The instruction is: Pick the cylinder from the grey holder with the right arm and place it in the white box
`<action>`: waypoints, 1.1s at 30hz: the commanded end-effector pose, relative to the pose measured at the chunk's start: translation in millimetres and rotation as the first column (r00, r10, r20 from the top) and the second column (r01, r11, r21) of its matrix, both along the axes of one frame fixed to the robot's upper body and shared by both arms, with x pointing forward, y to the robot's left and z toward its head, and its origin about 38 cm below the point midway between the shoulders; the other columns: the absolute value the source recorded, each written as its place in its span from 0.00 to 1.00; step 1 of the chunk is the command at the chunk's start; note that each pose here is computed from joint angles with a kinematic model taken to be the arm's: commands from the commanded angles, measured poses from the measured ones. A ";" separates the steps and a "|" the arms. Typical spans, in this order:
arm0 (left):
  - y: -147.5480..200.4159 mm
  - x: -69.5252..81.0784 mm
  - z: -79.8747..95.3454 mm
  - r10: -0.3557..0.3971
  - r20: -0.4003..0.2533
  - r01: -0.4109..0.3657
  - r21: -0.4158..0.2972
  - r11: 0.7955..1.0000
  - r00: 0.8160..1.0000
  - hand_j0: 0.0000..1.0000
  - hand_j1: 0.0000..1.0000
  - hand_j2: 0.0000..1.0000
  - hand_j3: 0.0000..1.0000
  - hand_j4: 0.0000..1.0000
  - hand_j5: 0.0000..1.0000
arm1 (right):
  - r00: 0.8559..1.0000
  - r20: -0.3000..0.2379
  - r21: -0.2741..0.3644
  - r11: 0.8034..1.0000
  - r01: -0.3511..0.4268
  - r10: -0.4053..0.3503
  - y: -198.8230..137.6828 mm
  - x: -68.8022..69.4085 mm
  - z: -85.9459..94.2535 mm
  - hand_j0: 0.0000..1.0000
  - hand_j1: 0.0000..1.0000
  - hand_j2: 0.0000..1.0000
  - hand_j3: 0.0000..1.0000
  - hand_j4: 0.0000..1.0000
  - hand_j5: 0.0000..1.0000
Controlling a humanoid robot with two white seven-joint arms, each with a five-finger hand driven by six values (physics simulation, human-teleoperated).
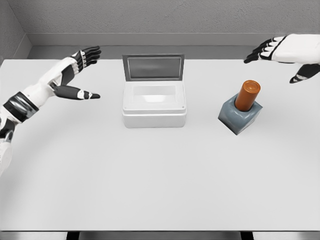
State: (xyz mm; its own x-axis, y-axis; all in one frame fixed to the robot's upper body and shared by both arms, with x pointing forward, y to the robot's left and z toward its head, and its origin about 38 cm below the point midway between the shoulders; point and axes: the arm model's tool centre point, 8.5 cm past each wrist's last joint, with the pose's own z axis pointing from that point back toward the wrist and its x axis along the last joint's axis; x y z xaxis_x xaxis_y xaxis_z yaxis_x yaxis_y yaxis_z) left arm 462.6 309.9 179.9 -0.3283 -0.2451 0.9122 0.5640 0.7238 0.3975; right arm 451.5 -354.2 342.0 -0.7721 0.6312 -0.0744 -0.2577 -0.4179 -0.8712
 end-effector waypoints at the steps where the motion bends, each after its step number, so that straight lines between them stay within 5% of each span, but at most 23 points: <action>1: 1.0 3.8 -7.3 0.017 -0.014 -0.016 0.049 0.999 1.000 1.00 1.00 1.00 1.00 1.00 1.00 | 0.996 -0.090 -0.072 0.997 -0.020 0.014 5.7 -1.7 -24.5 1.00 1.00 1.00 1.00 1.00 1.00; 5: 17.6 10.8 -9.0 0.060 -0.034 -0.059 0.042 0.997 0.998 1.00 1.00 1.00 1.00 1.00 1.00 | 0.992 -0.104 -0.113 0.990 -0.088 0.076 36.2 9.7 -25.2 1.00 1.00 1.00 1.00 1.00 1.00; 14: 18.1 8.8 -10.1 0.062 -0.041 -0.062 -0.005 0.998 0.997 1.00 1.00 1.00 1.00 1.00 1.00 | 0.988 -0.126 -0.144 0.983 -0.112 0.095 52.4 20.8 -31.5 1.00 1.00 1.00 1.00 1.00 1.00; 33: 36.5 9.5 -0.7 0.112 -0.017 -0.113 -0.033 0.993 0.994 1.00 1.00 1.00 1.00 1.00 1.00 | 0.975 -0.193 -0.204 0.967 -0.152 0.113 60.3 17.8 -54.6 1.00 1.00 1.00 1.00 1.00 1.00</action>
